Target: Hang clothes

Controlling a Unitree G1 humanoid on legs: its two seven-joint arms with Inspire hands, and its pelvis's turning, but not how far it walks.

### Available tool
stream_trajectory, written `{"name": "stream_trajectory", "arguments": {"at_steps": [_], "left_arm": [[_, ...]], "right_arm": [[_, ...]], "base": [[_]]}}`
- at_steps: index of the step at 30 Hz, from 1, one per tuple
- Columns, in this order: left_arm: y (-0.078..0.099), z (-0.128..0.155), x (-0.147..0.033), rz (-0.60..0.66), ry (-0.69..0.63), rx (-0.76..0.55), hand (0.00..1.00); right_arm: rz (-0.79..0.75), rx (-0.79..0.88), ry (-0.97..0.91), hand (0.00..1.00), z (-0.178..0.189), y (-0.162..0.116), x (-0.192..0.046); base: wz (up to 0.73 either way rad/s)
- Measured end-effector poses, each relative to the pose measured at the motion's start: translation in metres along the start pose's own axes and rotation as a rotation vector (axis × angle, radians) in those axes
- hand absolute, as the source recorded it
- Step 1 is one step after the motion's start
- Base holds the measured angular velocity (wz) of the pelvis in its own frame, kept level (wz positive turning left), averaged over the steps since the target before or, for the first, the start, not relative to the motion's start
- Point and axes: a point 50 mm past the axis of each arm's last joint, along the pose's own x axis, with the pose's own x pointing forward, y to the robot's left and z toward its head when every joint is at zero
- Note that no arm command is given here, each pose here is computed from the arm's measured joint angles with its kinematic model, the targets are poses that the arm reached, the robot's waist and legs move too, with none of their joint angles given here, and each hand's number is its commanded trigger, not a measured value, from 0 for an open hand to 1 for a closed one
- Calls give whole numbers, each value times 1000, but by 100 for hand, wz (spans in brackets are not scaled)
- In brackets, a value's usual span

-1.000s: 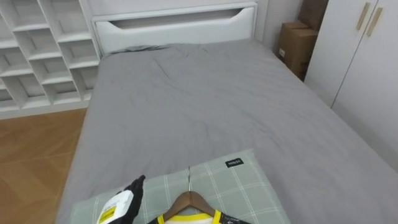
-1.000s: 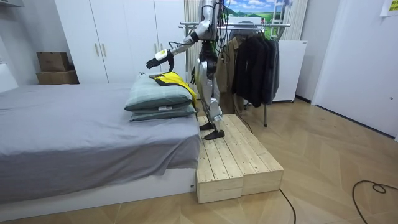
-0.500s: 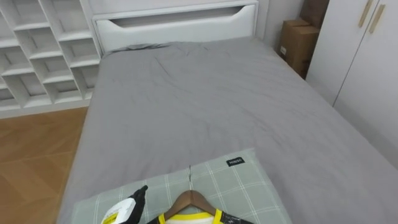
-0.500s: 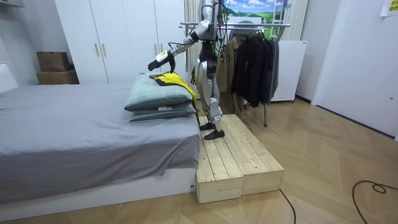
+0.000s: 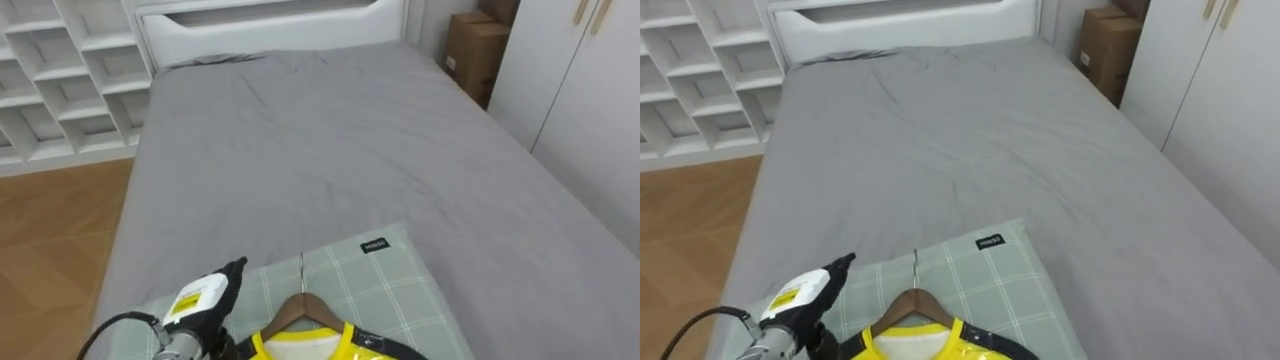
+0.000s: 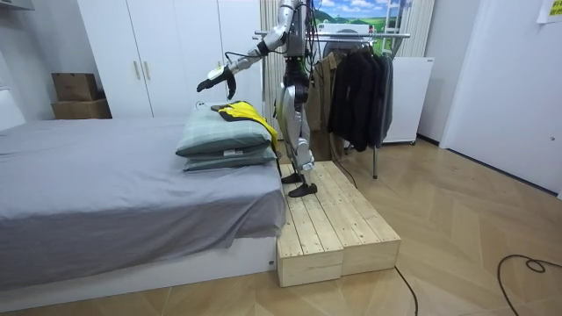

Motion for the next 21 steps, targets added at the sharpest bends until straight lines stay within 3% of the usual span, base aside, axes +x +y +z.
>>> {"name": "stream_trajectory", "arguments": {"at_steps": [4, 10, 21], "left_arm": [[11, -5, 8, 5, 30, 21, 0], [9, -11, 8, -4, 53, -7, 0], [23, 0, 17, 26, 22, 9, 0]], "right_arm": [[-1, -36, 3, 0, 8, -1, 1], [-2, -79, 5, 0, 15, -1, 2], [-21, -124, 1, 0, 23, 2, 3]], "base": [[0], [1], [1]]}}
